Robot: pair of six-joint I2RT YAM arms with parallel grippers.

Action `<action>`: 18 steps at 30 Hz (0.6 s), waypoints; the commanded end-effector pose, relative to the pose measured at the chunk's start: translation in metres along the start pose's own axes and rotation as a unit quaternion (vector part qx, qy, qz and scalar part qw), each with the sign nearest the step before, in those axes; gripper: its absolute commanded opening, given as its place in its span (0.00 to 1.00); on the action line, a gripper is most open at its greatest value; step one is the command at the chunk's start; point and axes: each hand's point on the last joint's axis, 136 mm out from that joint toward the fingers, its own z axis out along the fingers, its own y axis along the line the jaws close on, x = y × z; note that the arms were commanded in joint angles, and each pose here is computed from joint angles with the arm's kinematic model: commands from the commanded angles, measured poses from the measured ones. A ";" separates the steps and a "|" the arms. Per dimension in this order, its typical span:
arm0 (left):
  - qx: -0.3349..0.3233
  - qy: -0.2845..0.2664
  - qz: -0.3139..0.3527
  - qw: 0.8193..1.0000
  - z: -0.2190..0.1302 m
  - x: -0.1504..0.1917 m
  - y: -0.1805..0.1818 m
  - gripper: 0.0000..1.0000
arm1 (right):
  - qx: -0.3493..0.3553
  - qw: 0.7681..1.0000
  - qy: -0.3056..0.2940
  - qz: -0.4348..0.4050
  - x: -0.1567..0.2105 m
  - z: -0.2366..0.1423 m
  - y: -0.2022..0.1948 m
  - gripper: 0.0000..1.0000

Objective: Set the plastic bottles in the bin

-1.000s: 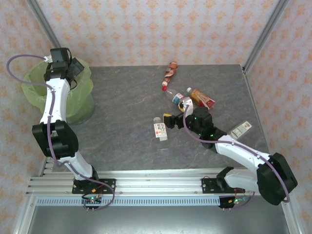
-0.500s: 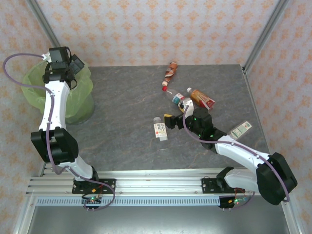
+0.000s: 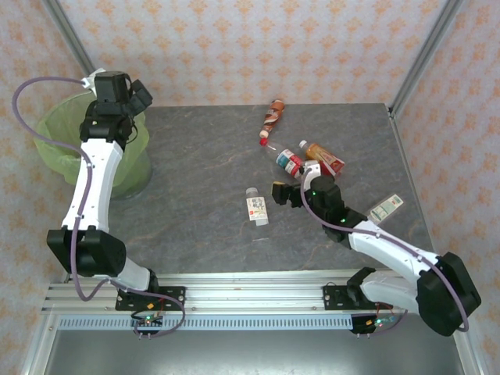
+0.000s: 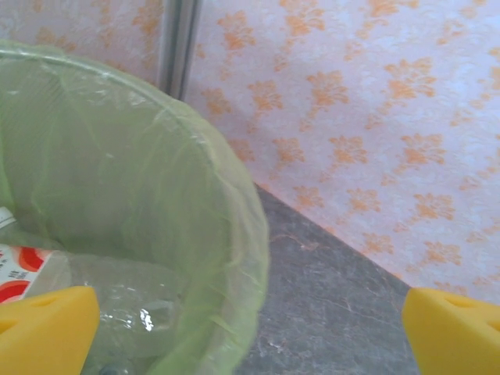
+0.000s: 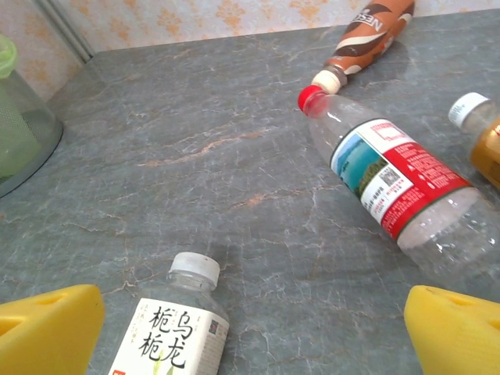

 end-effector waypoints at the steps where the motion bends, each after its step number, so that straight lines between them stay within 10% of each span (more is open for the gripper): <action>1: 0.011 -0.021 0.027 0.999 -0.020 0.000 -0.017 1.00 | 0.031 0.999 0.007 0.018 0.007 -0.009 -0.012 0.99; 18: 0.101 0.093 0.107 0.985 -0.041 0.143 -0.095 1.00 | 0.287 0.941 0.041 0.173 0.015 -0.059 -0.138 0.99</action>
